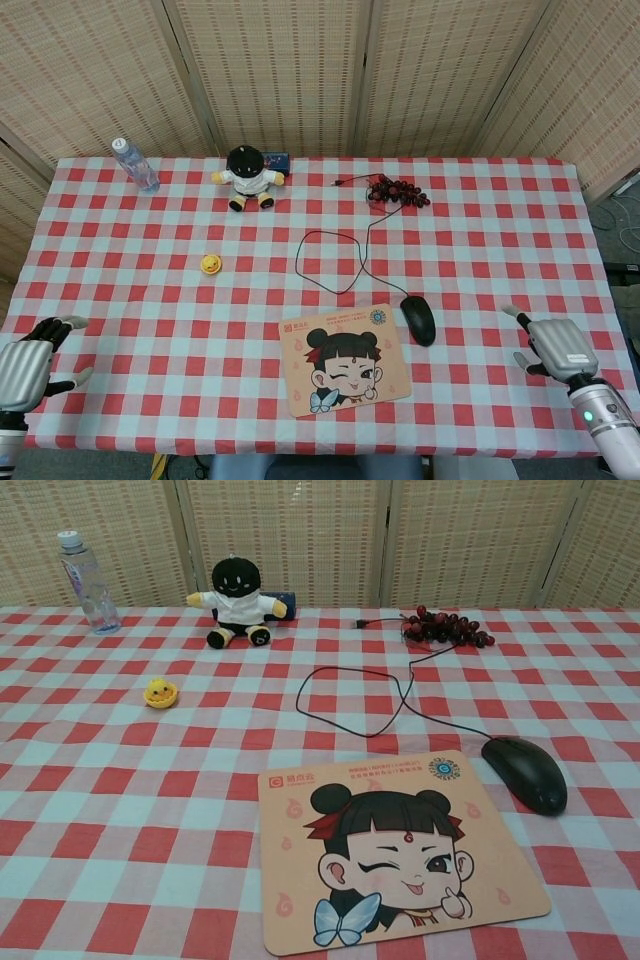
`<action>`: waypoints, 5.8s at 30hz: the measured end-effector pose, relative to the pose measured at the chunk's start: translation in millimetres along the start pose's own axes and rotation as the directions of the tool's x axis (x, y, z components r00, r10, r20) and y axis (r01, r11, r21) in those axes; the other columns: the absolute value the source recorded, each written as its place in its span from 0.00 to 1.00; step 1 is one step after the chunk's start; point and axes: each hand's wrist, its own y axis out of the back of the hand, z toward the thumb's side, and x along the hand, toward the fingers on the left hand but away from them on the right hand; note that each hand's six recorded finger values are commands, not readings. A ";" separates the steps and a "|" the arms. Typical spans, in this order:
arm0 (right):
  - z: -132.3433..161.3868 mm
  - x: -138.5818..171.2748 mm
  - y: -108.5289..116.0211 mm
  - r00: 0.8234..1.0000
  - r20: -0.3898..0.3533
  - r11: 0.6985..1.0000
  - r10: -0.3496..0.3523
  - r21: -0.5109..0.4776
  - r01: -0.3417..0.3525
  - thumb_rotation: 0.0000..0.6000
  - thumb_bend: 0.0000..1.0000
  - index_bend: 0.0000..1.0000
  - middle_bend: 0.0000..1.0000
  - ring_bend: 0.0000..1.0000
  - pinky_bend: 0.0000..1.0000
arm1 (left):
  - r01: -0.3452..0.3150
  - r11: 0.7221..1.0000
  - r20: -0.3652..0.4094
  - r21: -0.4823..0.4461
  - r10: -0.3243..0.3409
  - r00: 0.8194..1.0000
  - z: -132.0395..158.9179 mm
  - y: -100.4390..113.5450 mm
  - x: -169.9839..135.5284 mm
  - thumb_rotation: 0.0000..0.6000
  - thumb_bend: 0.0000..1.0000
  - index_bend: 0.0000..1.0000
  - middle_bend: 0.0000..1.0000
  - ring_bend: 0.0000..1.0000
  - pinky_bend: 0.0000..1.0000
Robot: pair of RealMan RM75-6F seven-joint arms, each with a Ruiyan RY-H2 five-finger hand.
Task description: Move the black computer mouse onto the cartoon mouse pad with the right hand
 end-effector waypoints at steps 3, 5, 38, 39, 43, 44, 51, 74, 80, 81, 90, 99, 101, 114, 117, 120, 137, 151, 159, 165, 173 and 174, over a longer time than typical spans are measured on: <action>12.4 -8.6 -5.4 0.999 -0.017 0.999 0.047 0.021 -0.046 1.00 0.45 0.16 1.00 0.95 1.00 | 0.003 1.000 -0.005 -0.005 -0.003 1.000 -1.4 0.3 -0.2 1.00 0.11 0.36 0.30 0.25 0.51; 21.9 -13.6 -9.4 0.997 -0.033 0.997 0.073 0.034 -0.072 1.00 0.51 0.16 1.00 0.96 1.00 | 0.005 1.000 -0.008 -0.007 -0.005 1.000 -2.3 0.6 -0.3 1.00 0.11 0.36 0.30 0.25 0.51; 91.6 -41.5 -45.2 0.970 -0.125 0.974 0.209 0.114 -0.195 1.00 0.76 0.16 1.00 0.98 1.00 | 0.022 1.000 -0.026 -0.018 -0.023 0.999 -6.6 1.9 -1.0 1.00 0.11 0.36 0.31 0.26 0.51; 93.2 -40.9 -45.5 0.969 -0.130 0.974 0.209 0.115 -0.195 1.00 0.76 0.16 1.00 0.98 1.00 | 0.023 1.000 -0.027 -0.018 -0.023 0.999 -6.6 1.9 -1.0 1.00 0.11 0.36 0.31 0.26 0.51; 100.3 -36.9 -45.4 0.966 -0.160 0.975 0.205 0.117 -0.188 1.00 0.76 0.16 1.00 0.98 1.00 | 0.023 1.000 -0.028 -0.018 -0.023 0.999 -6.6 2.5 -1.3 1.00 0.10 0.36 0.31 0.26 0.51; 101.7 -35.9 -45.1 0.965 -0.167 0.976 0.203 0.116 -0.186 1.00 0.76 0.16 1.00 0.98 1.00 | 0.022 1.000 -0.027 -0.018 -0.022 0.999 -6.5 2.7 -1.5 1.00 0.11 0.36 0.31 0.26 0.51; 110.6 -34.2 -42.0 0.961 -0.203 0.980 0.186 0.103 -0.168 1.00 0.76 0.16 1.00 0.98 1.00 | 0.025 1.000 -0.029 -0.018 -0.026 0.999 -6.8 2.3 -1.6 1.00 0.11 0.36 0.31 0.26 0.51; 120.4 -27.2 45.0 0.947 -0.320 0.959 -0.012 0.263 0.101 1.00 0.01 0.17 1.00 0.98 1.00 | 0.019 1.000 -0.040 -0.014 -0.020 0.999 -9.0 4.5 -1.6 1.00 0.11 0.36 0.31 0.26 0.51; 129.6 -50.4 61.0 0.922 -0.386 0.930 -0.028 0.329 0.166 1.00 0.00 0.22 1.00 0.98 1.00 | 0.017 1.000 -0.048 -0.011 -0.018 0.999 -10.8 4.5 -1.0 1.00 0.11 0.36 0.31 0.26 0.51; 131.1 -53.4 61.8 0.917 -0.397 0.924 -0.028 0.339 0.176 1.00 0.00 0.23 1.00 0.98 1.00 | 0.017 1.000 -0.050 -0.011 -0.018 0.999 -11.1 4.4 -0.8 1.00 0.11 0.36 0.31 0.26 0.51; 137.3 -75.4 62.3 0.868 -0.496 0.853 -0.033 0.439 0.284 1.00 0.00 0.26 1.00 0.98 1.00 | 0.032 0.999 -0.061 0.001 -0.032 0.998 -12.6 -0.2 0.6 1.00 0.11 0.36 0.31 0.26 0.51; 136.7 -85.3 43.2 0.834 -0.552 0.819 -0.026 0.467 0.334 1.00 0.00 0.26 1.00 0.98 1.00 | 0.045 0.999 -0.062 0.003 -0.045 0.997 -11.8 -4.0 1.4 1.00 0.11 0.36 0.31 0.26 0.51; 138.3 -86.7 37.0 0.827 -0.561 0.818 -0.021 0.466 0.337 1.00 0.00 0.26 1.00 0.98 1.00 | 0.046 0.999 -0.064 0.000 -0.045 0.997 -12.2 -3.9 1.6 1.00 0.11 0.36 0.31 0.26 0.51; 140.2 -99.3 10.2 0.824 -0.567 0.797 0.020 0.507 0.330 1.00 0.00 0.26 1.00 0.98 1.00 | 0.050 0.999 -0.068 -0.014 -0.051 0.996 -14.6 -3.5 2.6 1.00 0.11 0.36 0.31 0.26 0.51; 141.2 -101.3 7.6 0.825 -0.565 0.791 0.024 0.516 0.330 1.00 0.00 0.26 1.00 0.98 1.00 | 0.055 0.998 -0.065 -0.021 -0.056 0.996 -14.0 -3.8 2.3 1.00 0.11 0.36 0.31 0.26 0.51; 142.2 -103.9 4.7 0.827 -0.561 0.783 0.031 0.528 0.328 1.00 0.00 0.26 1.00 0.98 1.00 | 0.064 0.997 -0.059 -0.034 -0.066 0.996 -13.3 -4.2 1.9 1.00 0.11 0.36 0.32 0.26 0.51; 146.6 -112.5 -7.3 0.840 -0.539 0.756 0.064 0.575 0.312 1.00 0.02 0.28 1.00 0.98 1.00 | 0.078 0.996 -0.052 -0.048 -0.080 0.995 -13.2 -3.6 1.3 1.00 0.11 0.37 0.32 0.26 0.51; 152.9 -118.4 -8.2 0.844 -0.533 0.756 0.059 0.576 0.311 1.00 0.05 0.30 1.00 0.98 1.00 | 0.079 0.995 -0.053 -0.053 -0.082 0.995 -13.6 -3.0 1.0 1.00 0.11 0.37 0.32 0.26 0.51; 155.8 -119.4 -8.7 0.844 -0.534 0.757 0.060 0.575 0.310 1.00 0.05 0.30 1.00 0.98 1.00 | 0.080 0.995 -0.053 -0.052 -0.083 0.995 -13.6 -2.9 1.0 1.00 0.11 0.37 0.32 0.26 0.51; 156.0 -120.9 -10.5 0.849 -0.525 0.753 0.070 0.585 0.300 1.00 0.06 0.40 1.00 0.98 1.00 | 0.080 0.995 -0.053 -0.053 -0.083 0.995 -13.7 -2.6 0.9 1.00 0.11 0.37 0.32 0.26 0.51; 157.5 -119.4 -9.7 0.850 -0.522 0.757 0.069 0.583 0.296 1.00 0.11 0.50 1.00 0.98 1.00 | 0.082 0.995 -0.055 -0.052 -0.085 0.995 -14.1 -3.1 1.0 1.00 0.11 0.37 0.32 0.26 0.51; 157.5 -119.0 -9.0 0.850 -0.522 0.757 0.067 0.582 0.298 1.00 0.11 0.50 1.00 0.98 1.00 | 0.082 0.995 -0.055 -0.052 -0.085 0.995 -14.1 -3.3 1.1 1.00 0.11 0.37 0.32 0.26 0.51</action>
